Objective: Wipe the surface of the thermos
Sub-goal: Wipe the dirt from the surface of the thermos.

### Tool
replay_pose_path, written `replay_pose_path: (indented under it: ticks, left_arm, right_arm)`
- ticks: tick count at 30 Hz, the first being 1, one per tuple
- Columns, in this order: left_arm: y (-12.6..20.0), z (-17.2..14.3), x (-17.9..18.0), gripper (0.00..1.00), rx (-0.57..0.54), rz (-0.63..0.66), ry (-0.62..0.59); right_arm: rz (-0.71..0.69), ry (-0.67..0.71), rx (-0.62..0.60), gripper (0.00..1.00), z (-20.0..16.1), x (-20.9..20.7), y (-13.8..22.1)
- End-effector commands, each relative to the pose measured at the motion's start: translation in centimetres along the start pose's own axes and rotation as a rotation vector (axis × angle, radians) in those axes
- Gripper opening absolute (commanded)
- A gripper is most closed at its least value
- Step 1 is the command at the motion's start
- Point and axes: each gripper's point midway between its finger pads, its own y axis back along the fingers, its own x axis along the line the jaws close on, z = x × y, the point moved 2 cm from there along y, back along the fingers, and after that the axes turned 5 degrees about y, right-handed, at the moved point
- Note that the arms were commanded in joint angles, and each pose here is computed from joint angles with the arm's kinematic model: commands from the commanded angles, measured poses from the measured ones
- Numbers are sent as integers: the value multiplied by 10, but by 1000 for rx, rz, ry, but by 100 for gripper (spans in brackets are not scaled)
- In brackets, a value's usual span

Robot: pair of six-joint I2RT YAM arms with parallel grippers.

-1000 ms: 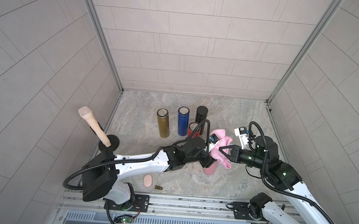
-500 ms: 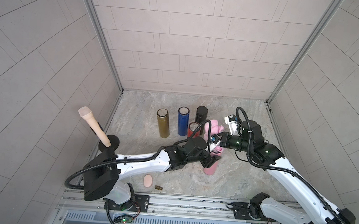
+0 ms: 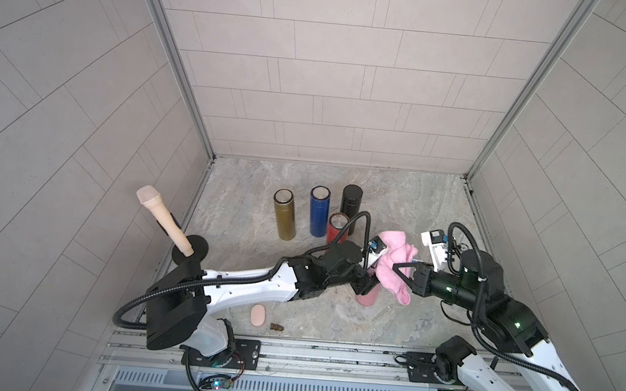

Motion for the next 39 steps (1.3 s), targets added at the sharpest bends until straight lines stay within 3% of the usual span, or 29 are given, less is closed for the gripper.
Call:
replay_pose_path:
  ticks: [1, 5, 10, 18, 21, 25, 39]
  left_arm:
    - [-2, 3, 3, 0, -9, 19, 40]
    - [8, 17, 7, 0, -50, 49, 84]
    - [35, 56, 16, 0, -114, 144, 198]
    - [94, 123, 37, 0, -253, 320, 409]
    - [104, 143, 44, 0, -316, 303, 492]
    - [101, 163, 42, 0, -393, 211, 564]
    - [66, 176, 37, 0, -454, 105, 631]
  right_arm:
    - [-238, -29, -54, 0, -2, -35, 21]
    - [-398, -22, -161, 0, 5, -61, 36]
    - [-440, -25, -135, 0, -8, -80, 22]
    - [-339, -92, -120, 0, -44, -98, -8]
    - [-283, -99, -111, 0, -51, -97, -18]
    - [-183, -87, -113, 0, -50, -87, -31]
    - [-39, -90, -73, 0, -44, -68, -55]
